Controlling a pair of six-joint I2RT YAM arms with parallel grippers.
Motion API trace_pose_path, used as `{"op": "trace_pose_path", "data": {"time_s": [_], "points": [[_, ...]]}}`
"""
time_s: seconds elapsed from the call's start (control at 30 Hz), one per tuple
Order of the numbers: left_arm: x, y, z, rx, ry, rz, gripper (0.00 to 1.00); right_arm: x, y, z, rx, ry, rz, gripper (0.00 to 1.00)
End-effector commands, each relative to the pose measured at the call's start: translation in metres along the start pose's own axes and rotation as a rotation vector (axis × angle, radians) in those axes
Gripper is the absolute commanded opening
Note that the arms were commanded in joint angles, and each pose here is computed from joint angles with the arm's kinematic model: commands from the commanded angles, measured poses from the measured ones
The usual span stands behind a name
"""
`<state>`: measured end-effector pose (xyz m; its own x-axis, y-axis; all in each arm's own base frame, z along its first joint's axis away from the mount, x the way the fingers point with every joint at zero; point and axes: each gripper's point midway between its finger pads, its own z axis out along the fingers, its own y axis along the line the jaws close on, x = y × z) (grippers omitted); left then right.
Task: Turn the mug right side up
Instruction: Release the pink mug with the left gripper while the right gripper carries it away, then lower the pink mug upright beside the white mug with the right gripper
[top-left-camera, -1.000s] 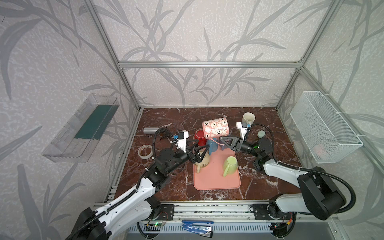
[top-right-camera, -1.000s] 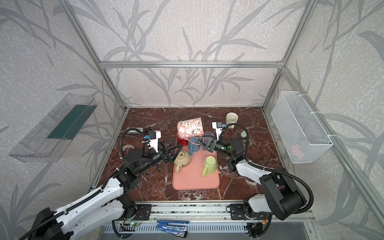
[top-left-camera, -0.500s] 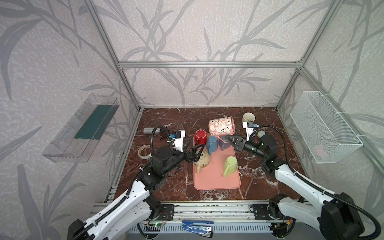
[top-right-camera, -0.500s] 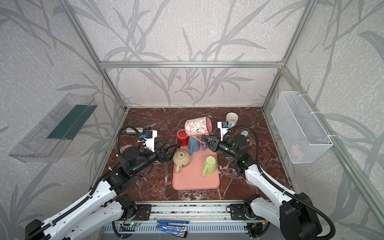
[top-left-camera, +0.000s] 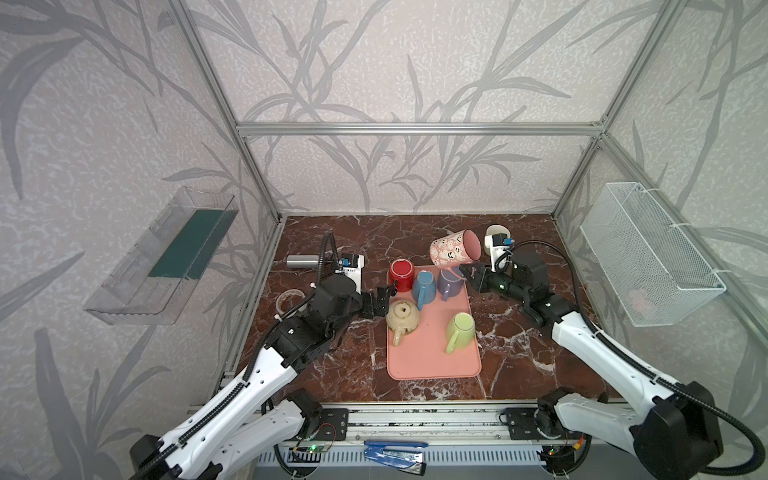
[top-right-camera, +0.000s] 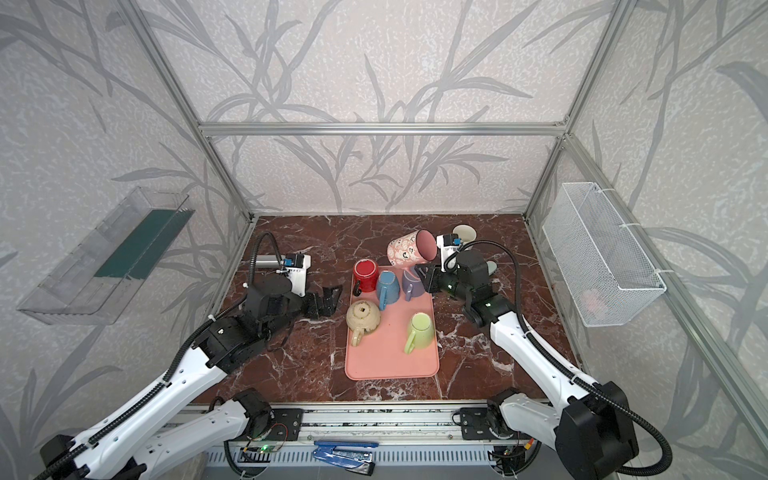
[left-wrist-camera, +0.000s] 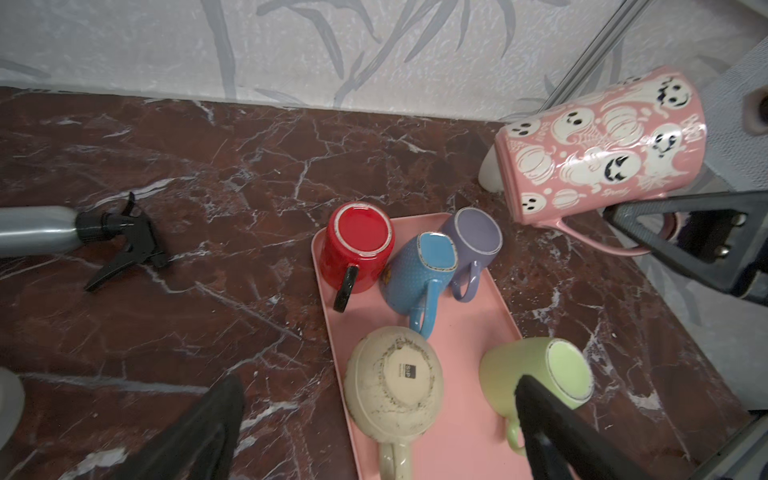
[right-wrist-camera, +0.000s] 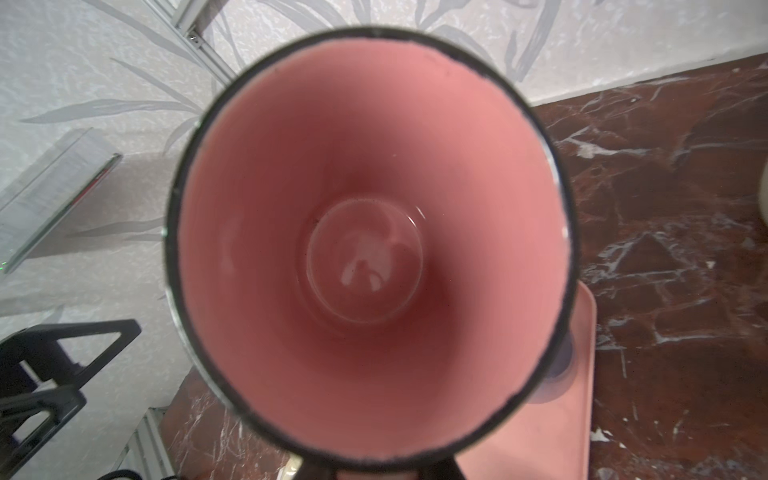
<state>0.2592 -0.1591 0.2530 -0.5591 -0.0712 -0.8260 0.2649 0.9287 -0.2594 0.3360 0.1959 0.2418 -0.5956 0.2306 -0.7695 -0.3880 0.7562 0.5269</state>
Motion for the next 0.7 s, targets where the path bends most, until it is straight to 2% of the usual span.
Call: {"op": "trace_pose_path", "data": {"time_s": [0.0, 0.13, 0.4, 0.67], "points": [[0.013, 0.018, -0.013, -0.094, 0.096, 0.076, 0.99, -0.057, 0.012, -0.011, 0.020, -0.153, -0.108, 0.00], [0.014, 0.021, -0.021, -0.110, 0.135, 0.118, 1.00, -0.066, 0.002, -0.005, 0.069, -0.153, -0.125, 0.00], [0.013, 0.030, -0.032, -0.147, 0.136, 0.199, 1.00, -0.082, -0.016, 0.015, 0.171, -0.132, -0.178, 0.00], [0.027, 0.031, -0.024, -0.129, 0.145, 0.207, 0.99, -0.088, -0.039, 0.042, 0.261, -0.091, -0.206, 0.00]]}}
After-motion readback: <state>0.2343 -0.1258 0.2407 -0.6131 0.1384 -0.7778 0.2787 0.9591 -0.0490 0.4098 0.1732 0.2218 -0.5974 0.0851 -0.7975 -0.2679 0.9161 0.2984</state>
